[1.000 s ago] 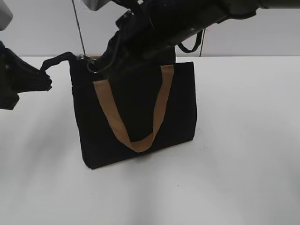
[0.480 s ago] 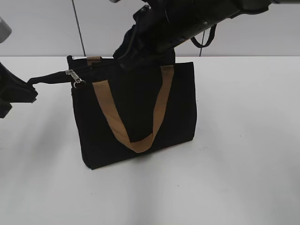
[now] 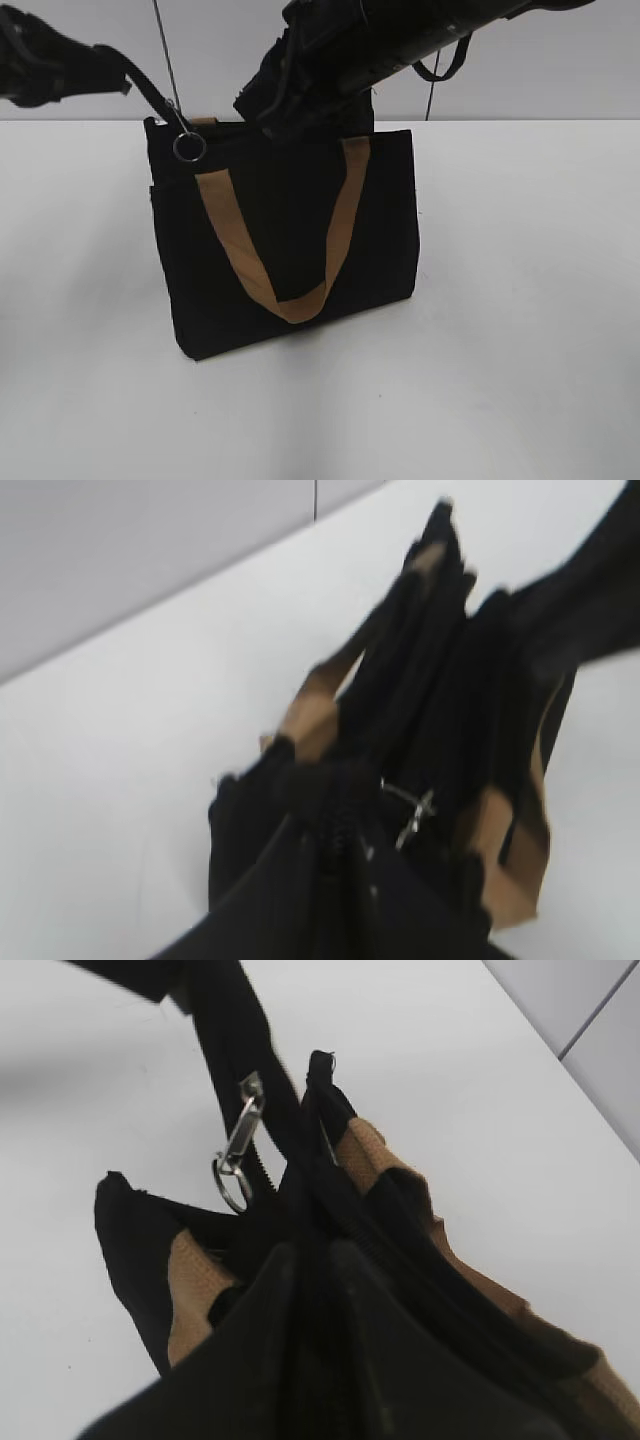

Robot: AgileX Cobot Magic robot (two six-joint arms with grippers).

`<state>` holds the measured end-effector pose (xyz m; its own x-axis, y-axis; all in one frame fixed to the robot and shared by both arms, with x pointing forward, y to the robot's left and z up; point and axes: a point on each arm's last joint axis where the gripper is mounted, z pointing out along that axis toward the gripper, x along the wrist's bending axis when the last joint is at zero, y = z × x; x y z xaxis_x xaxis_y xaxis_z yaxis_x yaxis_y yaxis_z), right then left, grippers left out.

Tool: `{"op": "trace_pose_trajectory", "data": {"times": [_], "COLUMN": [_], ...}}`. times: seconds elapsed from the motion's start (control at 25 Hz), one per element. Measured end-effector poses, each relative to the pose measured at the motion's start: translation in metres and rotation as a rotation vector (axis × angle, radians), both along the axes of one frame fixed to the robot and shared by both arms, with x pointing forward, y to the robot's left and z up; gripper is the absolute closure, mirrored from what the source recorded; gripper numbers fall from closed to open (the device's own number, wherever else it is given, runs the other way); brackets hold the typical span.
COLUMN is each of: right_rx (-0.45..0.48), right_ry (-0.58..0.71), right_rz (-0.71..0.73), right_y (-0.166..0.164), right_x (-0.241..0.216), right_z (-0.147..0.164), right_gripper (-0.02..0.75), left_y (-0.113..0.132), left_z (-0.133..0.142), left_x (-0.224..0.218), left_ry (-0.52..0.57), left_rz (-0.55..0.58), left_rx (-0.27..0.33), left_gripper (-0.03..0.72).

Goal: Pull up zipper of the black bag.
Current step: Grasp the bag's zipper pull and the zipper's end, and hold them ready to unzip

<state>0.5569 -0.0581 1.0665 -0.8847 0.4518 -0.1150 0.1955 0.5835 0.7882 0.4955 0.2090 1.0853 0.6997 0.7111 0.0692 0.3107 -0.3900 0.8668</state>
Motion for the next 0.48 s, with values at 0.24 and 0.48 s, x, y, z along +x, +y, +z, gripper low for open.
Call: {"op": "trace_pose_trajectory", "data": {"times": [0.24,0.48], "right_rx": [-0.011,-0.034], "right_ry": [-0.018,-0.093], "right_rz": [0.020,0.123], "right_y": [0.001,0.013], "right_x": [-0.001,-0.009], "right_z": [0.000,0.001], "right_gripper": [0.449,0.429], "left_y": [-0.005,-0.008], "left_z": [0.015,0.018], "left_x": [0.002,0.001], "left_ry": [-0.012,-0.002], "left_rz": [0.009,-0.001], "left_rx": [-0.116,-0.175], "left_gripper": [0.662,0.662]}}
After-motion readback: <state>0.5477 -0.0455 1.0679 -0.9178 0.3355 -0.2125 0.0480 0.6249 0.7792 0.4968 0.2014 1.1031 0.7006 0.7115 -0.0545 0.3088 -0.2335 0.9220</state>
